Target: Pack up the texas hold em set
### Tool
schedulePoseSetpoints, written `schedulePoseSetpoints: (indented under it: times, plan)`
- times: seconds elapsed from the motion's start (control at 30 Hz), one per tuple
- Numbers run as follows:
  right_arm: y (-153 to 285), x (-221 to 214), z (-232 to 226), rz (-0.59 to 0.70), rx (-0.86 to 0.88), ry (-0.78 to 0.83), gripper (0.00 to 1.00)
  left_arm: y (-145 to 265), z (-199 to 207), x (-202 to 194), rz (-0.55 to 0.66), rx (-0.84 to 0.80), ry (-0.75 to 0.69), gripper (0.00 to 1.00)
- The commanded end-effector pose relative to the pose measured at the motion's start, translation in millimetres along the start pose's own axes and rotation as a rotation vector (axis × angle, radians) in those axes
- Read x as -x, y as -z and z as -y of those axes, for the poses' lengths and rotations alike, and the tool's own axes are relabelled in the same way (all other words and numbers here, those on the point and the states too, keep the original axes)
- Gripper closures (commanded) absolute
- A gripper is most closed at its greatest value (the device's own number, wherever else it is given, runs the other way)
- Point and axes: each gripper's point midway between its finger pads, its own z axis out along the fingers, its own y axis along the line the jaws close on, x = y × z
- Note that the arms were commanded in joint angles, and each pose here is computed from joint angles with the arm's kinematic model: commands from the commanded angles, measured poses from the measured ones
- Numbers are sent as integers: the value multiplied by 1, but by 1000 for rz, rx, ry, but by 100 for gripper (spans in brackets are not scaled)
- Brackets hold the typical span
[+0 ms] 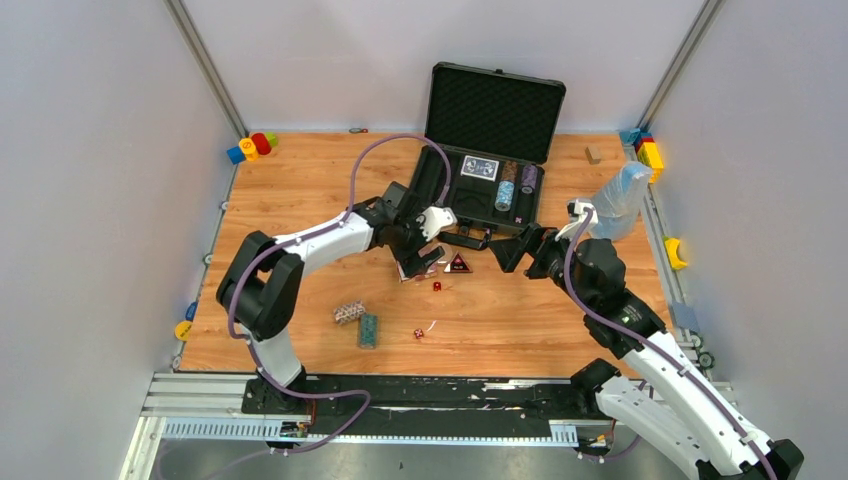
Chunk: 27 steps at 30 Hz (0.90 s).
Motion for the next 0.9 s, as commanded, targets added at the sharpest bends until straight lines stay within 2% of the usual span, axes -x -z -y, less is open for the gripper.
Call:
schedulePoseSetpoints:
  times: [0.0,0.2,0.27,0.53,0.73,0.87]
  plan:
    - [1,2,2,12,-9,16,6,-8,4,-1,-34,-77,-36,0]
    - [0,1,3,5,-15,15,7,-16,0,-13,-83,-65,-33,2]
    - [-1,1,3,5,-15,14,7,-19,-2,-17,-105,-54,-34,6]
    - [-3,1,2,-2,-17,18,7,-1,-4,-5,-78,-38,-63,58]
    - [-1,3,2,6,-18,15,8,25,-4,27,2,-27,-81,65]
    - [0,4,3,14,-21,15,8,38,-6,52,71,-17,-149,70]
